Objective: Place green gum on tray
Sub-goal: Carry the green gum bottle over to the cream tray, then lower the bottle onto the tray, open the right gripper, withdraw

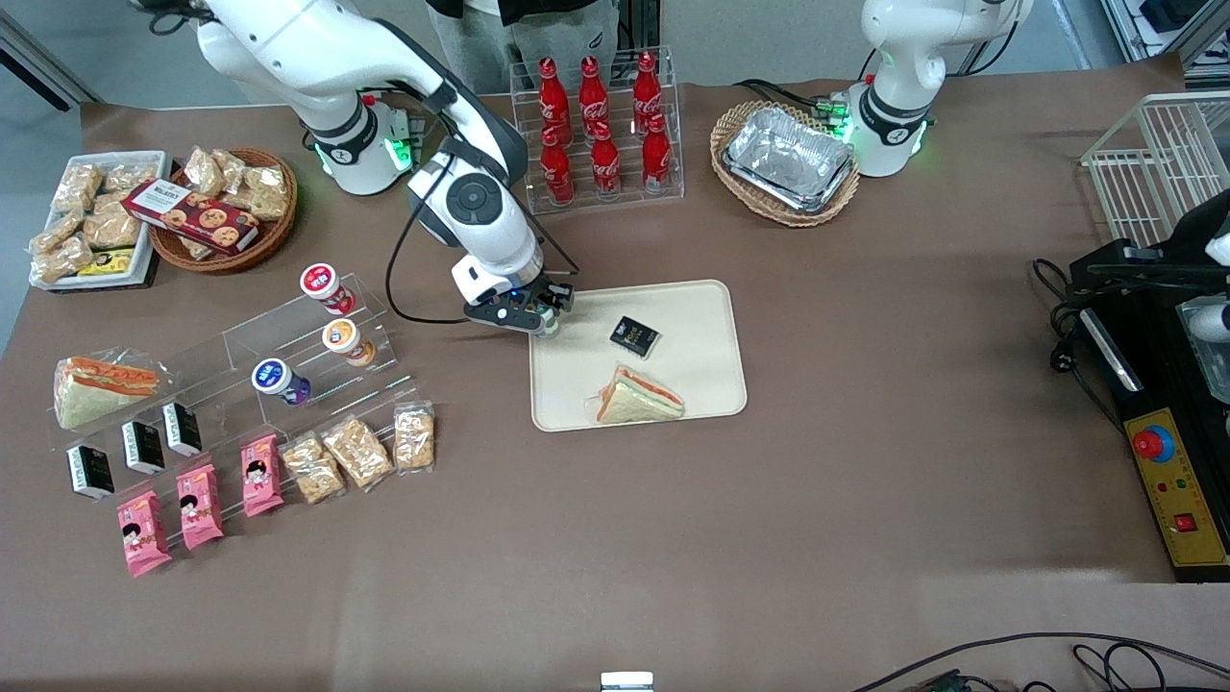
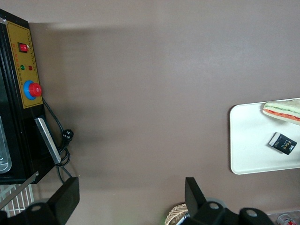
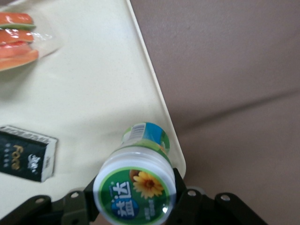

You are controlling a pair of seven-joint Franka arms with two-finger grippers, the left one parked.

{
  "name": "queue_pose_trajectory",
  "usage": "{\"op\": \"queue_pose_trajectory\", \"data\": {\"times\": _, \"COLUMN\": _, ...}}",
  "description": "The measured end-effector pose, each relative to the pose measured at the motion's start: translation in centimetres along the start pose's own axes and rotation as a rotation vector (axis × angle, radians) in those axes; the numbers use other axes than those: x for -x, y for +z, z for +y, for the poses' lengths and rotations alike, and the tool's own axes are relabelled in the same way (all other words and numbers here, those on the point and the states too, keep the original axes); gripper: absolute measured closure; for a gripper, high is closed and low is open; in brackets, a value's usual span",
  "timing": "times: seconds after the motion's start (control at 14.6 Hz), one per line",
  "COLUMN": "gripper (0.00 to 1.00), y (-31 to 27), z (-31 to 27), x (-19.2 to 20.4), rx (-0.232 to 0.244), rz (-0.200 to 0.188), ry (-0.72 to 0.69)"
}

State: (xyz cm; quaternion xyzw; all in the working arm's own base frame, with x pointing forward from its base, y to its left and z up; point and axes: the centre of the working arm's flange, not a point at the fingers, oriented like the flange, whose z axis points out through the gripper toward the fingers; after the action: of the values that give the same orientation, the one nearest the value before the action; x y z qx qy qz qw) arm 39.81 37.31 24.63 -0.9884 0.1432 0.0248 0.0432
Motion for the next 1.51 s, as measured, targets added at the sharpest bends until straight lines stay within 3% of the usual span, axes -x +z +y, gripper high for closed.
{"op": "queue_pose_trajectory", "data": {"times": 0.62, "gripper": 0.42, "y": 3.3, "z": -1.8, "x": 1.9, "rx": -0.008, "rz": 0.005, "ry": 0.041}}
{"op": "queue_pose_trajectory", "data": {"times": 0.96, "gripper": 0.00, "y": 2.9, "z": -1.9, "x": 1.2, "rx": -0.015, "rz": 0.014, "ry": 0.051}}
{"op": "queue_pose_trajectory", "data": {"times": 1.03, "gripper": 0.00, "y": 2.3, "z": -1.9, "x": 0.7, "rx": -0.004, "rz": 0.021, "ry": 0.050}}
{"op": "queue_pose_trajectory", "data": {"times": 1.24, "gripper": 0.00, "y": -2.1, "z": -0.9, "x": -1.4, "rx": 0.099, "rz": 0.048, "ry": -0.013}}
{"op": "queue_pose_trajectory", "data": {"times": 1.31, "gripper": 0.00, "y": -4.6, "z": -0.3, "x": -2.1, "rx": 0.112, "rz": 0.037, "ry": -0.021}}
{"op": "queue_pose_trajectory", "data": {"times": 1.51, "gripper": 0.00, "y": -14.3, "z": 3.4, "x": -5.5, "rx": 0.064, "rz": -0.059, "ry": -0.038}}
